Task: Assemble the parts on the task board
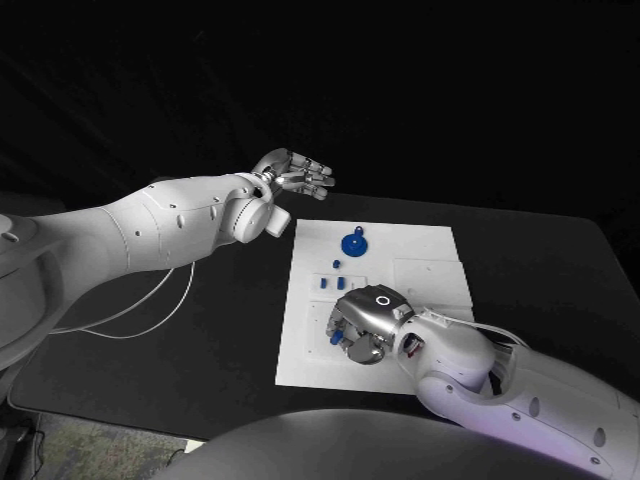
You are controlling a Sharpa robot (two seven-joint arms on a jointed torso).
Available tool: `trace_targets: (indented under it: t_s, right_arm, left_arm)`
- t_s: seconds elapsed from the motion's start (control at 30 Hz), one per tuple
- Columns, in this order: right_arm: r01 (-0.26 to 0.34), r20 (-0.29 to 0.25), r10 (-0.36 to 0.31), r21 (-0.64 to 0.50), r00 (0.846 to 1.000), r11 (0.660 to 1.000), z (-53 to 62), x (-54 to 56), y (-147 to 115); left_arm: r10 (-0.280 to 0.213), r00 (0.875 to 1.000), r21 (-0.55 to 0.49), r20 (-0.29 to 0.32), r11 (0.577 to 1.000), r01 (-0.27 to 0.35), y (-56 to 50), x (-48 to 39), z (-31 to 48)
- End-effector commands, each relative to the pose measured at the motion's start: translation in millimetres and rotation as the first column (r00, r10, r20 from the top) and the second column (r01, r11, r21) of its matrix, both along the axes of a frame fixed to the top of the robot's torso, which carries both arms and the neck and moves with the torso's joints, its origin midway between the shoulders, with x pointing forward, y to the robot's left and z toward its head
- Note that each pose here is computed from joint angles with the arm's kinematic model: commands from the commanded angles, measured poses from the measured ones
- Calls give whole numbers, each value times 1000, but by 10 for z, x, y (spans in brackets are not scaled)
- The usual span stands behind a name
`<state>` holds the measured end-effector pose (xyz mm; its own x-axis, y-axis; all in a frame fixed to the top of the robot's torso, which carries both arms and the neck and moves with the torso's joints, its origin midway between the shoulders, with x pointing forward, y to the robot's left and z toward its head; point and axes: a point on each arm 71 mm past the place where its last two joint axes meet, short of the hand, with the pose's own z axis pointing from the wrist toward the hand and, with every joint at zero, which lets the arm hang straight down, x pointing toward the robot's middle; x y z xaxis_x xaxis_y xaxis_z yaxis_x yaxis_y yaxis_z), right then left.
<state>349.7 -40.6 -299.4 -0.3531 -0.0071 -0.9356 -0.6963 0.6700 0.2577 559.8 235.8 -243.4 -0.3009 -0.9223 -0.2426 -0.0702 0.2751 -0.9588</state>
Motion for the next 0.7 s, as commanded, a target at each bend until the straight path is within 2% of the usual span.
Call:
trace_targets:
  t_s: [0.03, 0.53, 0.7]
  right_arm:
    - [-12, -21, 11, -43, 1000, 999, -51, -17, -8]
    - [-6, -13, 5, -67, 1000, 998, -113, -22, 13]
    - [-13, -29, 12, -54, 1000, 998, -152, -48, 42]
  left_arm:
    - [-16, 1000, -8, 0, 1000, 16, -23, -5, 5]
    - [-21, 1000, -8, -2, 1000, 21, -26, -7, 4]
    - [-22, 1000, -9, -3, 1000, 22, -31, -7, 3]
